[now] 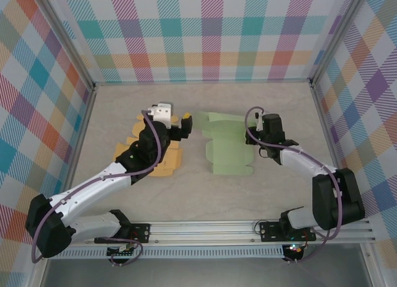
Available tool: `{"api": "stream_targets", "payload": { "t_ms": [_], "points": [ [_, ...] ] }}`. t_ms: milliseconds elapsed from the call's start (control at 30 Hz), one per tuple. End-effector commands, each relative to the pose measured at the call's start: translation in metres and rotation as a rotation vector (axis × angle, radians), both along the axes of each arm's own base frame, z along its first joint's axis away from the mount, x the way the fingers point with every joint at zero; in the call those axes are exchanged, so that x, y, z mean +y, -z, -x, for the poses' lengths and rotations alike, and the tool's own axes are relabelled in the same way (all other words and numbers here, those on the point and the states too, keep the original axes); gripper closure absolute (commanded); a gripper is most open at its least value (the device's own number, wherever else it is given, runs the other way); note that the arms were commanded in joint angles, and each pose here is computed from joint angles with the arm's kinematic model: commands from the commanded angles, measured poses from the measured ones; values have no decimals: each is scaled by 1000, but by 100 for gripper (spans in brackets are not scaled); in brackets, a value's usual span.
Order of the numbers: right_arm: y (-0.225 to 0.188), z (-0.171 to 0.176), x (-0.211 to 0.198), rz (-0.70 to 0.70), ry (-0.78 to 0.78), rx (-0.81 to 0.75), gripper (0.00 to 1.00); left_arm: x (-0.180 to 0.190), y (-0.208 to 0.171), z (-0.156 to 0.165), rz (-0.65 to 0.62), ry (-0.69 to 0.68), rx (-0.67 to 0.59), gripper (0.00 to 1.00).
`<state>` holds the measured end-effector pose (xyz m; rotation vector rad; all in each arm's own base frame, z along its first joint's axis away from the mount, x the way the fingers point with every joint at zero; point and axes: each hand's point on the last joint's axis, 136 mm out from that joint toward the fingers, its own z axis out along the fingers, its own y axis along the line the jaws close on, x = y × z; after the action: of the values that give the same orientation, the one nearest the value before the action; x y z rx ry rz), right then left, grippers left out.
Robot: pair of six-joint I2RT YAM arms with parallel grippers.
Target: Fold the paper box
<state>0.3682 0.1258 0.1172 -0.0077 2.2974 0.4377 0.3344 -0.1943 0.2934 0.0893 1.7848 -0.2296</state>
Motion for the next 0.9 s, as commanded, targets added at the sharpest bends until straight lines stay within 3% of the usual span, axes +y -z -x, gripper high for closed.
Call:
{"api": "stream_targets", "payload": {
  "t_ms": [0, 167, 333, 867],
  "points": [
    [9, 19, 2, 17, -46, 48, 100, -11, 44, 8, 76, 43, 195, 0],
    [7, 20, 7, -3, -78, 0, 100, -30, 54, 6, 103, 98, 275, 0],
    [13, 18, 10, -10, -88, 3, 100, -50, 52, 8, 180, 183, 273, 0],
    [17, 16, 18, -47, -121, -4, 100, -81, 107, -23, 51, 134, 382, 0]
  ]
}}
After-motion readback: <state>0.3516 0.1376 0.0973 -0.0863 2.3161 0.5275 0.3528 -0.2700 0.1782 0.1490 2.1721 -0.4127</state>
